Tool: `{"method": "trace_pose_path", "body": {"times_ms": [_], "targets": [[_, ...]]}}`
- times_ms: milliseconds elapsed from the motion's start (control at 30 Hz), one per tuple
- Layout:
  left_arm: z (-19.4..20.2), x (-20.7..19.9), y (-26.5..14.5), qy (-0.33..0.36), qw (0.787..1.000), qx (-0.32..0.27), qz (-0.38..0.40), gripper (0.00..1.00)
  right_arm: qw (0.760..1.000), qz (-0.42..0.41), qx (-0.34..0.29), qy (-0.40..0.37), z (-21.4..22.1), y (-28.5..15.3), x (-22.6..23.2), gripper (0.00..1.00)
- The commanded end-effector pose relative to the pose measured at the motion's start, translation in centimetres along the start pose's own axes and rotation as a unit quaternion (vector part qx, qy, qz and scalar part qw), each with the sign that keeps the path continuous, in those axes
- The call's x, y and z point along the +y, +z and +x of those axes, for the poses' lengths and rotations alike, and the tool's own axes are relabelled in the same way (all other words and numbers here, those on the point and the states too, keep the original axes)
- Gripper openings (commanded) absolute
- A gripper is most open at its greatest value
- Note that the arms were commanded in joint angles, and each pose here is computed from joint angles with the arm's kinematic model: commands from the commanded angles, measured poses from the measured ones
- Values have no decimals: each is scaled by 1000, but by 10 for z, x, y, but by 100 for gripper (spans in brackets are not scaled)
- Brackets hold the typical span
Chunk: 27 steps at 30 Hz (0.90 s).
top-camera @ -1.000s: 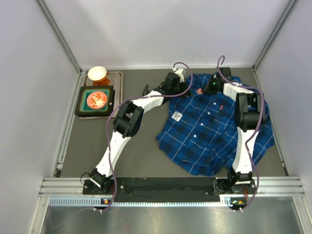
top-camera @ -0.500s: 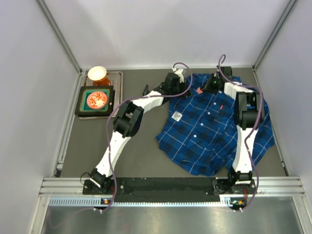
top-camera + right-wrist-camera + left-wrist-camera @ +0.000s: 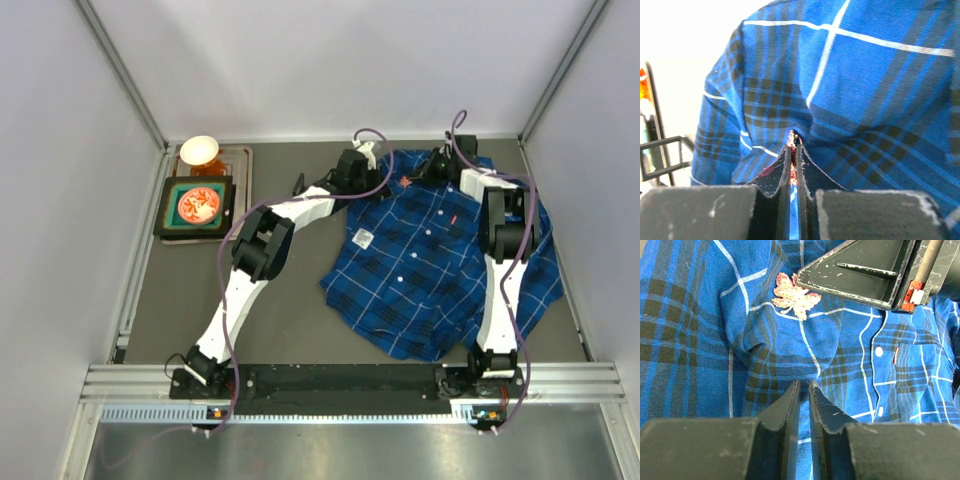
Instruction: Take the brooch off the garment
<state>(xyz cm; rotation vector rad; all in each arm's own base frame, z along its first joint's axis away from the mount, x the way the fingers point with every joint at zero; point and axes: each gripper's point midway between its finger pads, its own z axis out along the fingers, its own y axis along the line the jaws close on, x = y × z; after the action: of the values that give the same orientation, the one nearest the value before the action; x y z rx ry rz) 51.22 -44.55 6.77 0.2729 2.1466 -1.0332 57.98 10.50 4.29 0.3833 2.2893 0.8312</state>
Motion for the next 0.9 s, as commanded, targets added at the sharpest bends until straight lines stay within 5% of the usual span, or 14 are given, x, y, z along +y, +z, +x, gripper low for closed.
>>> {"method": "trace_pose_path", "body": {"times_ms": [0,633,867], "targets": [[5,8,3,-19,1000,2,8,17,998,-59,-31,14,-28,1,12,0],[6,9,4,-35,999,4,18,15,954,-258,-48,141,-34,0,32,0],[2,4,5,-34,999,1,25,15,945,-294,-51,136,-45,-3,45,0]]}}
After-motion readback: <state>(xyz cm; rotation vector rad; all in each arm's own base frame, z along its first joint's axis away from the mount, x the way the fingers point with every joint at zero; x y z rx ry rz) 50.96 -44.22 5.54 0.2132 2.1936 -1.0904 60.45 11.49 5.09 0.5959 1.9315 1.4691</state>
